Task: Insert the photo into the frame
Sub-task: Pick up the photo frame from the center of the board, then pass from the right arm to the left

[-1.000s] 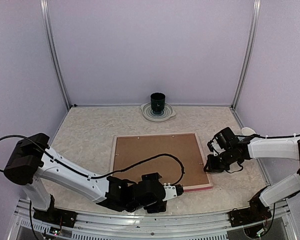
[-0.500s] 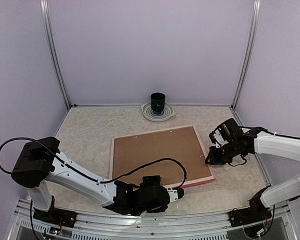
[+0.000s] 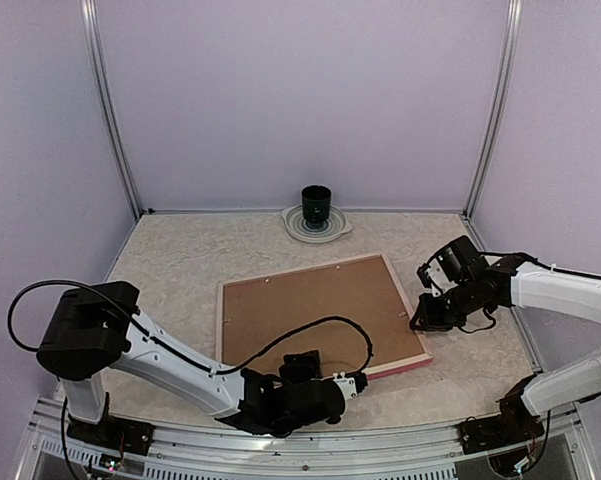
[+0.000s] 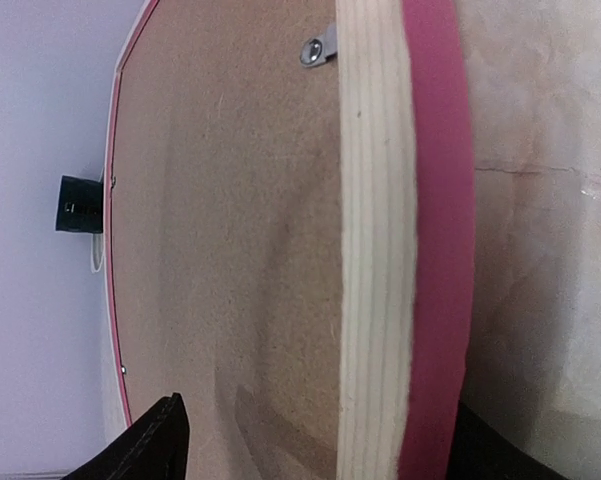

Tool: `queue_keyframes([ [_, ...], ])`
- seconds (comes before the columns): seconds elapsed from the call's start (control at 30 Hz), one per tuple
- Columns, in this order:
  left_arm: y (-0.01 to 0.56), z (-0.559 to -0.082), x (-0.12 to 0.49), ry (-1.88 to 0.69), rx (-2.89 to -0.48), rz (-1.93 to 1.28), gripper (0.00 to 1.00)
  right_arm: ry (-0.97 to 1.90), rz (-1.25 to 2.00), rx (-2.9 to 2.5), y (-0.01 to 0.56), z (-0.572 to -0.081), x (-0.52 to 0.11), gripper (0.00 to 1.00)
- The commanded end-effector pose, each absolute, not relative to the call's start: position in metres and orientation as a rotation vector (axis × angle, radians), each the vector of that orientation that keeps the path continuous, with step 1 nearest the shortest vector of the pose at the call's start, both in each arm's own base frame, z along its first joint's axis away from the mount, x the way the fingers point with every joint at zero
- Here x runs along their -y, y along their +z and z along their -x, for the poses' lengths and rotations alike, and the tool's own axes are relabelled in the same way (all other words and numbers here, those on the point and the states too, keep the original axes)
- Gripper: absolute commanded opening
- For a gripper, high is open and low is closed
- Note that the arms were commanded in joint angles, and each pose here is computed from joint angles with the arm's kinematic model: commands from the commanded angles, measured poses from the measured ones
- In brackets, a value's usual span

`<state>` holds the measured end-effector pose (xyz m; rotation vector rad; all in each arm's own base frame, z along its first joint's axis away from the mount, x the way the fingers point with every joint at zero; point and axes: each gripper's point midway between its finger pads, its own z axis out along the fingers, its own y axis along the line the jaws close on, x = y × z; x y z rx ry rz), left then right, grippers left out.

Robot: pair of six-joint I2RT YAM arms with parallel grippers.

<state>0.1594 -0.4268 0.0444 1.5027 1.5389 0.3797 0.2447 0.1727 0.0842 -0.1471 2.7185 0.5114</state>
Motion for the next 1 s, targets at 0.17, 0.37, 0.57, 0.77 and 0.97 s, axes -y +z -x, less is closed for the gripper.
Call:
queue_keyframes([
  [0.17, 0.044, -0.164, 0.429, 0.465, -1.503, -1.436, 0.69, 0.680, 0.200, -2.604, 0.120, -0.256, -0.201, 0.13],
  [0.37, 0.049, -0.162, 0.430, 0.463, -1.492, -1.424, 0.61, 0.652, 0.194, -2.618, 0.113, -0.257, -0.199, 0.13],
  [0.57, 0.050, -0.158, 0.434, 0.461, -1.475, -1.445, 0.50, 0.620, 0.182, -2.633, 0.105, -0.259, -0.196, 0.16],
  [0.77, 0.053, -0.156, 0.435, 0.462, -1.471, -1.445, 0.29, 0.582, 0.174, -2.645, 0.098, -0.261, -0.192, 0.17],
  [0.97, 0.055, -0.155, 0.437, 0.471, -1.465, -1.448, 0.24, 0.570, 0.173, -2.647, 0.095, -0.263, -0.192, 0.18],
])
